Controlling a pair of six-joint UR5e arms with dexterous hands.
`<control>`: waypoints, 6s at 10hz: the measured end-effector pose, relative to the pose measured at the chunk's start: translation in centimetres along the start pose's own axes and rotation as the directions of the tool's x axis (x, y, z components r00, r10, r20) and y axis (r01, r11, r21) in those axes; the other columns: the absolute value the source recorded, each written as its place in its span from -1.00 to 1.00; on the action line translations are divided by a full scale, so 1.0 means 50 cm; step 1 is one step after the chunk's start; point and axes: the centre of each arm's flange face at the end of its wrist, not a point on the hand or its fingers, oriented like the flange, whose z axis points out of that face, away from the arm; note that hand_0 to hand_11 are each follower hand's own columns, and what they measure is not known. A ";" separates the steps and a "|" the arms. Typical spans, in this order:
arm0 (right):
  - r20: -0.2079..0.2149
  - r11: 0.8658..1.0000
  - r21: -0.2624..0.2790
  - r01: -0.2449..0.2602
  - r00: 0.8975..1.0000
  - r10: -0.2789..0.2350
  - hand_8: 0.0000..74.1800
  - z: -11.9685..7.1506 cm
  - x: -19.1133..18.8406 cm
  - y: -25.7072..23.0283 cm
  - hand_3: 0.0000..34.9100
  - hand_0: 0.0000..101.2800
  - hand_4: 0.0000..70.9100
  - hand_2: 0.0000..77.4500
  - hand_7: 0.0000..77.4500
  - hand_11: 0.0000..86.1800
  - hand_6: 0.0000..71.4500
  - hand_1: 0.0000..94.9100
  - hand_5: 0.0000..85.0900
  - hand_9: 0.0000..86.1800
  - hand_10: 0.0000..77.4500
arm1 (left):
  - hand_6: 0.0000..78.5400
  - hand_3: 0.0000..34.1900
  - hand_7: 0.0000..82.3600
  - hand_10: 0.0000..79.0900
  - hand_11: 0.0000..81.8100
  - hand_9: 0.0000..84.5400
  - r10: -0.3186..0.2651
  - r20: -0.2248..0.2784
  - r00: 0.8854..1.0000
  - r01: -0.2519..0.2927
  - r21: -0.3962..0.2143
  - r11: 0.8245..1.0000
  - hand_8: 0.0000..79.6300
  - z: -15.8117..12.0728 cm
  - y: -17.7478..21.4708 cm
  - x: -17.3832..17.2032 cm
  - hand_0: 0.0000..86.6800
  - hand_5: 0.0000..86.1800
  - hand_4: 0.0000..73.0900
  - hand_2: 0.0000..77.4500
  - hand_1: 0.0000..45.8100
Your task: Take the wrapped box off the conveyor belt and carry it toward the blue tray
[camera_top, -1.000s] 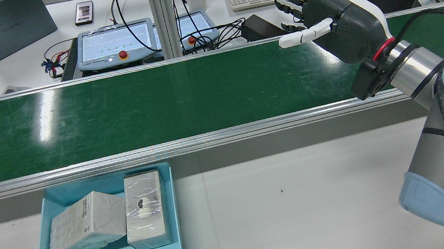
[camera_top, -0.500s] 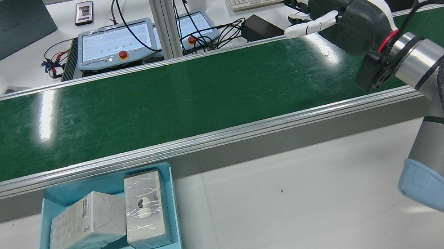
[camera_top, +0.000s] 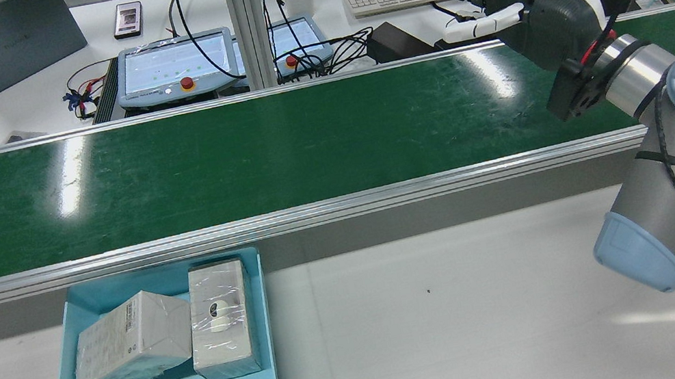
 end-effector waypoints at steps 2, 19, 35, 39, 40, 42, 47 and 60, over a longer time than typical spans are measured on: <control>0.001 1.000 0.001 -0.013 1.000 0.013 -0.96 0.001 0.000 -0.002 0.50 -0.11 -1.00 -0.69 -0.99 -0.96 -1.00 -0.72 -0.83 -0.96 -1.00 | -1.00 -1.00 -1.00 -0.99 -1.00 -1.00 0.000 0.000 1.000 0.000 0.000 1.000 -1.00 0.000 0.000 0.000 -1.00 -0.97 -1.00 -0.99 -1.00; -0.014 1.000 0.009 -0.020 1.000 0.020 -0.94 -0.002 0.016 -0.009 -1.00 -0.17 -0.74 -0.65 -0.82 -0.97 -0.94 -0.82 -0.74 -0.92 -0.99 | -1.00 -1.00 -1.00 -0.99 -1.00 -1.00 0.000 0.000 1.000 0.000 0.000 1.000 -1.00 0.000 0.000 0.000 -1.00 -0.97 -1.00 -0.99 -1.00; -0.023 0.999 0.036 -0.020 1.000 0.020 -0.94 0.007 0.028 -0.031 -1.00 -0.06 -0.78 -0.54 -0.87 -0.95 -1.00 -0.68 -0.80 -0.95 -0.99 | -1.00 -1.00 -1.00 -1.00 -1.00 -1.00 0.000 0.000 1.000 0.000 0.000 1.000 -1.00 0.000 0.000 0.000 -1.00 -0.97 -1.00 -0.99 -1.00; -0.029 0.999 0.044 -0.017 0.999 0.018 -0.94 0.010 0.036 -0.038 -1.00 -0.07 -0.78 -0.54 -0.87 -0.95 -1.00 -0.68 -0.77 -0.95 -0.99 | -1.00 -1.00 -1.00 -1.00 -1.00 -1.00 0.000 0.000 1.000 0.000 0.000 1.000 -1.00 0.000 0.000 0.000 -1.00 -0.97 -1.00 -0.99 -1.00; -0.029 0.999 0.045 -0.017 0.999 0.018 -0.94 0.011 0.037 -0.039 -1.00 -0.07 -0.78 -0.54 -0.87 -0.95 -1.00 -0.68 -0.77 -0.95 -0.99 | -1.00 -1.00 -1.00 -1.00 -1.00 -1.00 0.000 0.000 1.000 0.000 0.000 1.000 -1.00 0.000 0.000 0.000 -1.00 -0.97 -1.00 -0.99 -1.00; -0.030 0.999 0.046 -0.017 0.999 0.018 -0.94 0.012 0.038 -0.039 -1.00 -0.07 -0.78 -0.52 -0.85 -0.95 -0.98 -0.68 -0.77 -0.95 -0.99 | -1.00 -1.00 -1.00 -1.00 -1.00 -1.00 0.000 0.000 1.000 0.000 0.000 1.000 -1.00 0.000 0.000 0.000 -1.00 -0.97 -1.00 -0.99 -1.00; -0.031 0.999 0.046 -0.017 0.999 0.018 -0.94 0.012 0.039 -0.039 -1.00 -0.07 -0.77 -0.49 -0.82 -0.95 -0.98 -0.68 -0.77 -0.95 -0.99 | -1.00 -1.00 -1.00 -0.99 -1.00 -1.00 0.000 0.000 1.000 0.000 0.000 1.000 -1.00 0.000 0.000 0.000 -1.00 -0.97 -1.00 -0.97 -1.00; -0.033 0.999 0.047 -0.017 0.999 0.019 -0.94 0.022 0.046 -0.037 -1.00 -0.07 -0.77 -0.49 -0.82 -0.95 -0.95 -0.68 -0.74 -0.95 -0.99 | -1.00 -1.00 -1.00 -0.99 -1.00 -1.00 0.000 0.000 1.000 0.000 0.000 1.000 -1.00 0.000 0.000 0.000 -1.00 -0.97 -1.00 -0.99 -1.00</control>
